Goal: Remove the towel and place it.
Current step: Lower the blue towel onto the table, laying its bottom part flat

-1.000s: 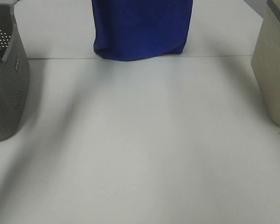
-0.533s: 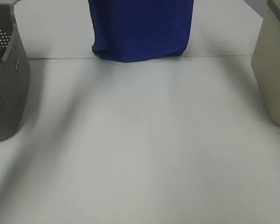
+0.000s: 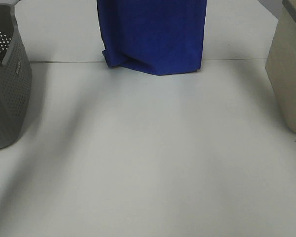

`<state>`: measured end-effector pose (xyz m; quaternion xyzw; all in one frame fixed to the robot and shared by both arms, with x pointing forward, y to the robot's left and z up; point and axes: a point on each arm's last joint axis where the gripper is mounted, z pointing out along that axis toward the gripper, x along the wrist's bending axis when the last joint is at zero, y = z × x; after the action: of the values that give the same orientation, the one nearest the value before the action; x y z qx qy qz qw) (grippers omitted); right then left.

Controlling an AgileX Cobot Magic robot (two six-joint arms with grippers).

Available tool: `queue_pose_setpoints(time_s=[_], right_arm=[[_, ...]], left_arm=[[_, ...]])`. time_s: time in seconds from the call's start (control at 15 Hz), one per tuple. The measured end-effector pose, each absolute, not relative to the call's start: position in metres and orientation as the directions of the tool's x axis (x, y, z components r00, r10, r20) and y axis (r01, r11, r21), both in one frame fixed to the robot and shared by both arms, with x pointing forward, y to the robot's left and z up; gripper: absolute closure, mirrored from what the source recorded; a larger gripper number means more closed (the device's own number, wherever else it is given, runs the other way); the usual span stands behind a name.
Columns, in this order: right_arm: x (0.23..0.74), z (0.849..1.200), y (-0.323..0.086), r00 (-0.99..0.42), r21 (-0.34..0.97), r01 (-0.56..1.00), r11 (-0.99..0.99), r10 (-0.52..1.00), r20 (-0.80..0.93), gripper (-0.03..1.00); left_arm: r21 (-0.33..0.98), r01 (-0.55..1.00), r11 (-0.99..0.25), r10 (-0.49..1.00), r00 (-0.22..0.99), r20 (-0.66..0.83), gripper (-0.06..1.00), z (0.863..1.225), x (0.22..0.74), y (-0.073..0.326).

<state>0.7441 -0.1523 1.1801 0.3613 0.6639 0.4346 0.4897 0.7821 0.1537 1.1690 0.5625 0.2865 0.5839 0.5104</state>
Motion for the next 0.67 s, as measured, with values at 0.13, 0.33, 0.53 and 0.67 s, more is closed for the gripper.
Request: queue_pose_setpoints(time_s=[0.13,0.33,0.53,0.67], right_arm=[[0.739,1.17,-0.153,-0.306,0.912,0.208,0.354,0.909,-0.283,0.95],[0.709,1.173,-0.156,-0.397,0.821,0.445,0.357,0.901,-0.176,0.95],[0.682,1.182,-0.158,-0.465,0.731,0.562,0.388,0.878,-0.108,0.95],[0.666,1.186,-0.162,-0.498,0.662,0.615,0.428,0.862,-0.095,0.95]], left_arm=[[0.928,-0.07,-0.366,0.901,0.222,0.372,0.94,1.171,0.771,0.152],[0.886,0.232,-0.401,0.888,0.336,0.314,0.94,1.175,0.744,0.158],[0.814,0.395,-0.426,0.877,0.401,0.265,0.94,1.178,0.723,0.162],[0.788,0.469,-0.398,0.886,0.418,0.199,0.94,1.177,0.715,0.162]])
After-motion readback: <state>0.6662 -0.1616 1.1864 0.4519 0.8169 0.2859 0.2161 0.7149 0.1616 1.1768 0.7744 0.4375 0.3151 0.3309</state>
